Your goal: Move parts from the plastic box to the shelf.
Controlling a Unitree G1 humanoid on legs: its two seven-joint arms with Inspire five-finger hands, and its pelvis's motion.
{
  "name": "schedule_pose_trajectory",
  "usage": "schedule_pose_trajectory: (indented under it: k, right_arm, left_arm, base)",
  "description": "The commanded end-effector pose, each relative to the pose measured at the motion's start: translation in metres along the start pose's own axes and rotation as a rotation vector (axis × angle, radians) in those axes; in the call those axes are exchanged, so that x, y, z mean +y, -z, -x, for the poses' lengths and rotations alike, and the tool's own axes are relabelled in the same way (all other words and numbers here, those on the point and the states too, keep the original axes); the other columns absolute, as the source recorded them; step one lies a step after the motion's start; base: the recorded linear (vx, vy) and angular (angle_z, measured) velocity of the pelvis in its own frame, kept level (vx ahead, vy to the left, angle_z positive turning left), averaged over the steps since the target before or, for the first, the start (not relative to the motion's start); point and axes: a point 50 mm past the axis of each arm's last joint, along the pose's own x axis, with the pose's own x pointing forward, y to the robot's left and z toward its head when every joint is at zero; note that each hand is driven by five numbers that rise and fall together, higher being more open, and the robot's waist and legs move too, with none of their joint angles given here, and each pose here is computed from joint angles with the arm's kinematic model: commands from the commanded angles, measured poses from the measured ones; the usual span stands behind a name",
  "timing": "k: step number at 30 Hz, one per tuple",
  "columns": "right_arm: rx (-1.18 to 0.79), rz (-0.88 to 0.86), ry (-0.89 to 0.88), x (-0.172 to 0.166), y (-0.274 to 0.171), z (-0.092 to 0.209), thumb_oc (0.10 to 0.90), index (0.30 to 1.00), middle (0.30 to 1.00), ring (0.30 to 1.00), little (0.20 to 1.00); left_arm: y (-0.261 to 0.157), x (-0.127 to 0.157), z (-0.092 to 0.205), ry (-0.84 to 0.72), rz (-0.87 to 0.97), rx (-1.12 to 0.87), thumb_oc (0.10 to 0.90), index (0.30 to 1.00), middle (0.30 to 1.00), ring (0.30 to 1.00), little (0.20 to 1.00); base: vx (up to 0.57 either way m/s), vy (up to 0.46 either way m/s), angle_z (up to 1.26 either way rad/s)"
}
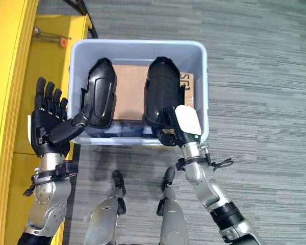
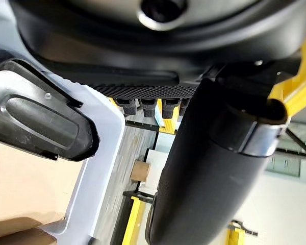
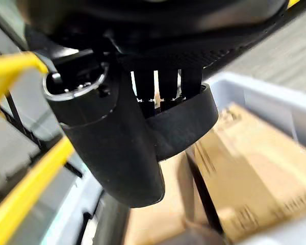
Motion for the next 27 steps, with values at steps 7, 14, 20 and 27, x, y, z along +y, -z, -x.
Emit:
schedule_pose_trajectory:
  k: [7, 14, 20, 27]
  right_arm:
    - [-0.235, -0.129, 0.100, -0.047, -0.030, 0.005, 0.400, 0.300, 0.300, 0.300, 0.300]
    - [-0.222, -0.116, 0.065, -0.054, -0.024, 0.010, 0.400, 0.300, 0.300, 0.300, 0.300]
    - [-0.240, -0.122, 0.037, -0.053, -0.026, 0.004, 0.400, 0.300, 0.300, 0.300, 0.300]
    - [-0.297, -0.151, 0.058, -0.059, -0.036, 0.000, 0.400, 0.300, 0.300, 0.300, 0.300]
  left_arm:
    - [-0.013, 0.005, 0.011, 0.115, -0.028, -0.036, 0.900, 1.000, 1.000, 1.000, 1.000]
    - [-0.003, 0.017, 0.018, 0.106, -0.060, 0.041, 0.900, 1.000, 1.000, 1.000, 1.000]
    - [0.005, 0.021, 0.024, 0.072, -0.056, 0.083, 0.900, 1.000, 1.000, 1.000, 1.000]
    - [0.010, 0.023, 0.033, 0.027, -0.033, 0.113, 0.900, 1.000, 1.000, 1.000, 1.000]
  base:
    - [0.06, -0.075, -0.14]
    - [-0.02, -0.146, -0.09]
    - [-0.07, -0.214, -0.08]
    - [-0.15, -0.226, 0.19]
